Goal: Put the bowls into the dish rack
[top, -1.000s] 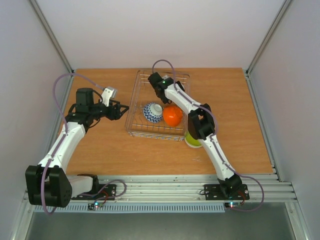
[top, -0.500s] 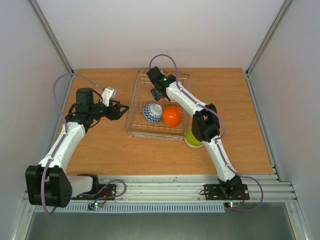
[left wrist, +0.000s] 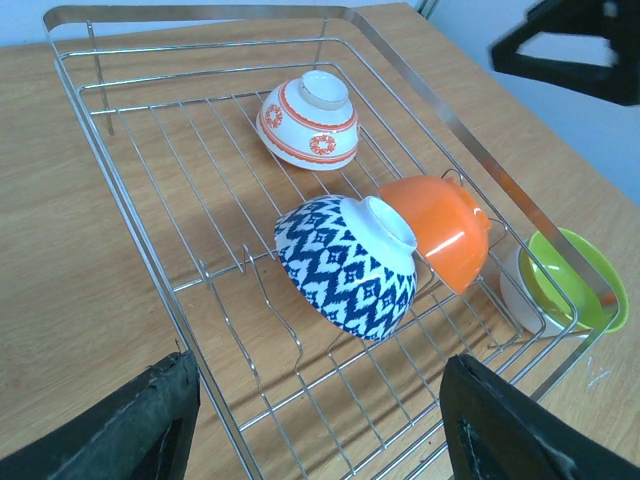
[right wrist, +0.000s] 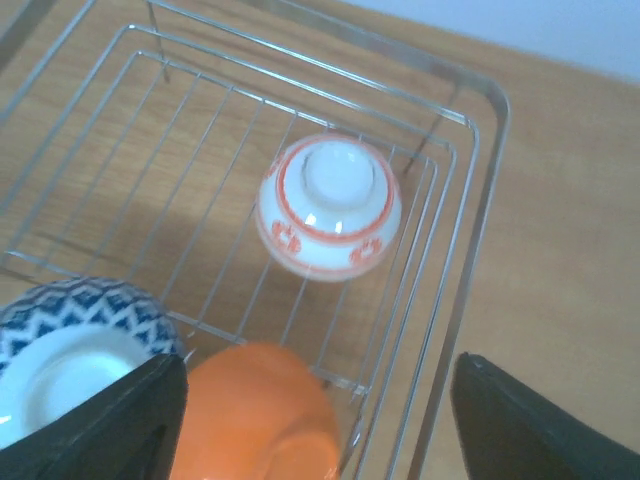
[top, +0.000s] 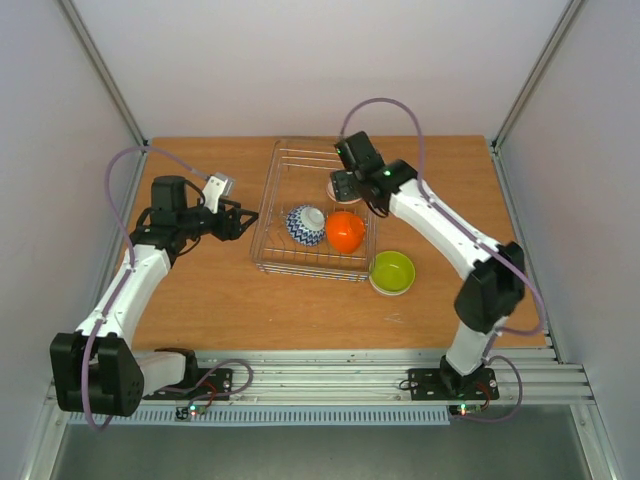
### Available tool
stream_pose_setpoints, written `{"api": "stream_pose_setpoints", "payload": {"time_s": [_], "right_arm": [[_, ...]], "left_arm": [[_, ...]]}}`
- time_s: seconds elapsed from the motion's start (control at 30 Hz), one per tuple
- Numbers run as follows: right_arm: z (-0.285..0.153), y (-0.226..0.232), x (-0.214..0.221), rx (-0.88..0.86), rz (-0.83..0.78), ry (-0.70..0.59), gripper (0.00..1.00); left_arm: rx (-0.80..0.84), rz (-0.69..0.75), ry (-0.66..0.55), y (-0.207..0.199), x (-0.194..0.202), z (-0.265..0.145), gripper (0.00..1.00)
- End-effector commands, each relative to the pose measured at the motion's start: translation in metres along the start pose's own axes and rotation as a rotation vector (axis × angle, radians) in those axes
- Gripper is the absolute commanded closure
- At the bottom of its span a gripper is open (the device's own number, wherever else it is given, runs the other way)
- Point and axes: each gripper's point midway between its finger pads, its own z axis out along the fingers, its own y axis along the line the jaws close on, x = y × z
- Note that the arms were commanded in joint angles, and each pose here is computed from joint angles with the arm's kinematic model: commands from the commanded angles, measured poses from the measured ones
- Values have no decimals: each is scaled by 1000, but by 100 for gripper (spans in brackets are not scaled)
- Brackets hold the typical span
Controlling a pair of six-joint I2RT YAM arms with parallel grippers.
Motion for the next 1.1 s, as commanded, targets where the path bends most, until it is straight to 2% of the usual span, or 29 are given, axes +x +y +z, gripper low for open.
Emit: {"api": "stream_pose_setpoints", "payload": {"time_s": [0.0, 0.07, 0.2, 0.43, 0.57, 1.07], "right_arm": [[-20, -7, 35, -24, 117, 21, 34], [-37, -20, 56, 1, 158, 37, 46], [-50, -44, 113, 76, 201, 115, 57], [-73, -69, 196, 136, 300, 217, 59], [-80, -70, 226, 120, 340, 264, 62], [-48, -76, 274, 177, 361, 378, 68]], "left_arm": [[17, 31, -33, -5, -6, -3, 33], [22, 27, -31, -5, -6, -3, 33], [31, 18, -26, -5, -5, -1, 33], [41, 10, -22, -6, -4, 0, 34], [45, 6, -21, -6, -4, 1, 34], [45, 5, -21, -7, -4, -1, 34]]}}
